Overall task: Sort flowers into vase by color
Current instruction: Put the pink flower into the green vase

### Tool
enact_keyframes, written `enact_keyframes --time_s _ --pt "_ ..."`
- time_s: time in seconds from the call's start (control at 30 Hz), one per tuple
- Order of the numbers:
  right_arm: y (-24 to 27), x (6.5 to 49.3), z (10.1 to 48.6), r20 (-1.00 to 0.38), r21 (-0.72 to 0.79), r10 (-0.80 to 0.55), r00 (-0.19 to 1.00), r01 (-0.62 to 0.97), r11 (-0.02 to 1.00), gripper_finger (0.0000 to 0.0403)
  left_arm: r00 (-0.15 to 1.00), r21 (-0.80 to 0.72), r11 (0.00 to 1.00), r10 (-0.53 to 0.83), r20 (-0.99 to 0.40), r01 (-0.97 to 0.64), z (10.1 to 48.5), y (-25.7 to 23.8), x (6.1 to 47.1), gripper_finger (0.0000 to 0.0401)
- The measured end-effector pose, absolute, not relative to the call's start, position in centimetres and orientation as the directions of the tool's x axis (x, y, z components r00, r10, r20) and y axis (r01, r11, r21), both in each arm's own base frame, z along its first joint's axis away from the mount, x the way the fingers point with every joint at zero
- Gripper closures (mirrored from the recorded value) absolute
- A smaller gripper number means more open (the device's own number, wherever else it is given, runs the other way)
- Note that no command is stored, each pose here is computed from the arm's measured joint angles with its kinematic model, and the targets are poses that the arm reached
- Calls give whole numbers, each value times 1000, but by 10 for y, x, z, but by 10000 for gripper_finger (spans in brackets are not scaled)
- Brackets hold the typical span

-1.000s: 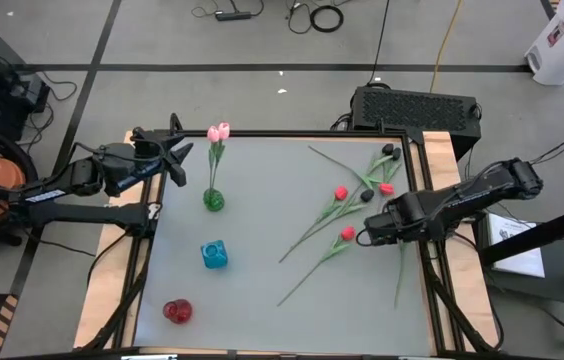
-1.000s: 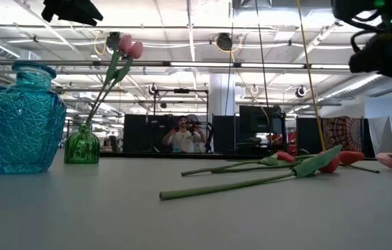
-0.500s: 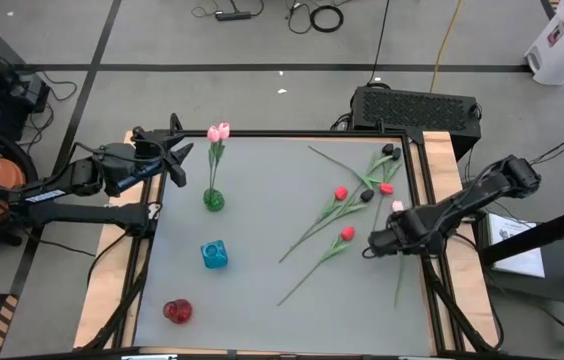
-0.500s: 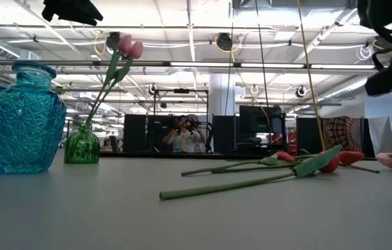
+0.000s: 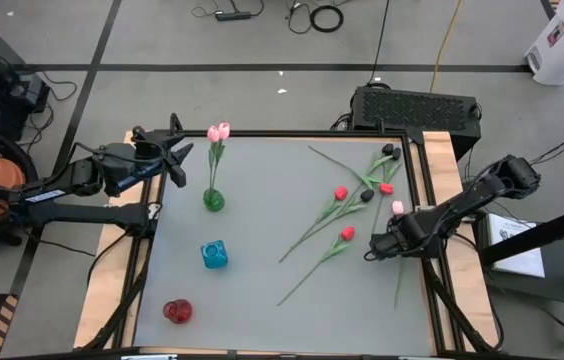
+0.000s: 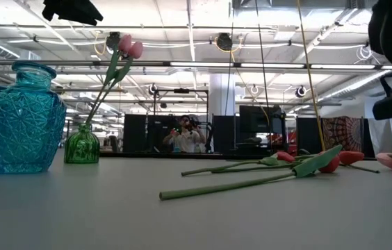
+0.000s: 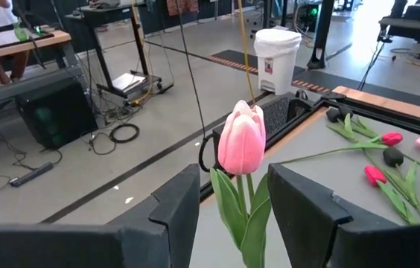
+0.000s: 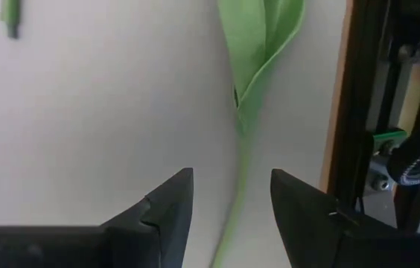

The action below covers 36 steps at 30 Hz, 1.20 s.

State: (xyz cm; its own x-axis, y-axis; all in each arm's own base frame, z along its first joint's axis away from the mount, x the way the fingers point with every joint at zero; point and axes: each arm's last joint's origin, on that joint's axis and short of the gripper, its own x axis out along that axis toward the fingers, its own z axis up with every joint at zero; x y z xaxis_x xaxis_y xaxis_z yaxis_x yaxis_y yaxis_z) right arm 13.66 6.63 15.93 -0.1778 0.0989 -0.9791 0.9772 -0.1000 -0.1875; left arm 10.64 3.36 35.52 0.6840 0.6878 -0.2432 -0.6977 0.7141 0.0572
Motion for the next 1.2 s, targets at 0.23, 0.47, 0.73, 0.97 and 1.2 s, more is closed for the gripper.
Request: enact_keyframes --time_s 0.23,0.47,0.73,0.97,1.2 --pt "65 135 155 -979 -190 98 -179 974 -120 232 684 49 713 688 -243 -699 355 34 106 234" --pt "63 128 140 -976 -203 118 -185 965 -166 232 688 47 717 683 -243 -695 355 33 107 234" --pt "63 129 136 -978 -180 133 -159 970 -165 232 689 46 718 683 -243 -695 355 33 107 234" --pt "64 130 136 -981 -161 135 -140 974 -160 281 689 46 717 683 -243 -695 355 33 107 234" --pt "65 133 135 -984 -130 141 -108 979 -156 370 689 46 717 683 -243 -695 355 33 107 234"
